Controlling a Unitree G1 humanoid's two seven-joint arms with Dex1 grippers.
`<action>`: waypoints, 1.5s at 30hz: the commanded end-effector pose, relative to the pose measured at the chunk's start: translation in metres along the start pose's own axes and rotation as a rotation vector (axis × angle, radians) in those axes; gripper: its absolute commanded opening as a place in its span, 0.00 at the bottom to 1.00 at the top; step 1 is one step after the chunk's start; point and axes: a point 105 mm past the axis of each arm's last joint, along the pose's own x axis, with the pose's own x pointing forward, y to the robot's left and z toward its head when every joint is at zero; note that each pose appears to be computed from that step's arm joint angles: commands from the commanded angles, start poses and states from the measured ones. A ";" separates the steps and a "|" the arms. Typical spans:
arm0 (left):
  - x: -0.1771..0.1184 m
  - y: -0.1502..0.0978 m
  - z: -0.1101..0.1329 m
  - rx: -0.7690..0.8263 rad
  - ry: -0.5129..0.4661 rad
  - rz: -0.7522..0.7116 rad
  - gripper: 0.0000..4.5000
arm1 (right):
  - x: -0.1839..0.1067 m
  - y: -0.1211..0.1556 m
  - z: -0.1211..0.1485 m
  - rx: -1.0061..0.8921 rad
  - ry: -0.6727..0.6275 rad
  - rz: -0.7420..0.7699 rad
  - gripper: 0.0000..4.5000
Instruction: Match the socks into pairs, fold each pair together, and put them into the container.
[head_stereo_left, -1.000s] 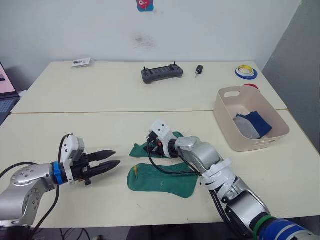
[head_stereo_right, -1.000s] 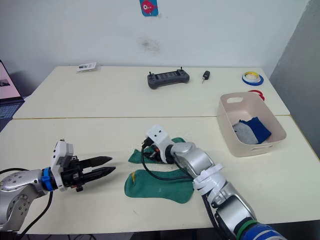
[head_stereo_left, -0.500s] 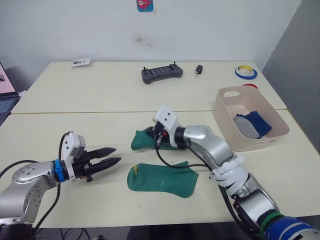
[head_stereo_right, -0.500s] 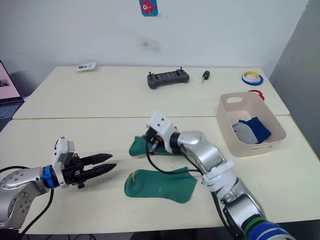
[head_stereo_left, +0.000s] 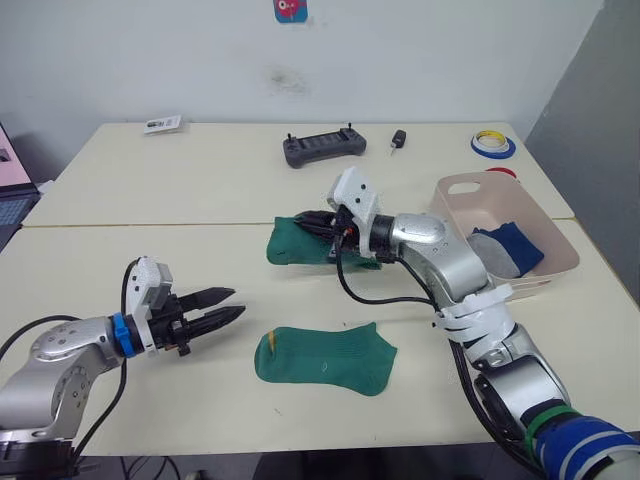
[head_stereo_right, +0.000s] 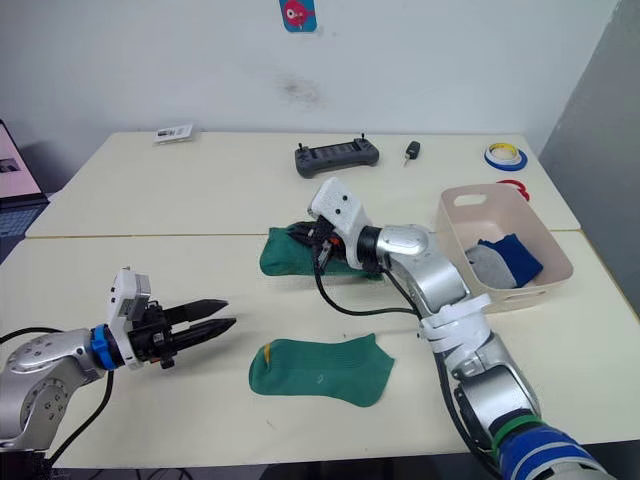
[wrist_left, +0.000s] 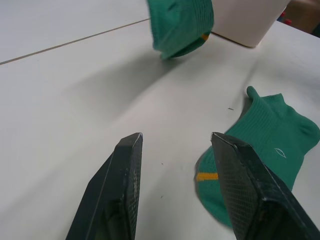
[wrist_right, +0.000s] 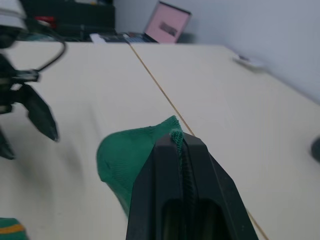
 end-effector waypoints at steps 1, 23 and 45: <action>0.002 -0.002 0.009 0.015 -0.031 -0.021 0.50 | -0.007 0.017 0.014 -0.060 -0.073 0.096 0.01; 0.028 -0.043 0.019 -0.003 -0.021 -0.235 0.50 | -0.076 0.040 -0.046 -0.217 0.110 0.218 0.01; 0.047 -0.074 0.031 0.082 -0.014 -0.402 0.50 | -0.135 0.039 -0.034 -0.131 0.236 0.013 0.99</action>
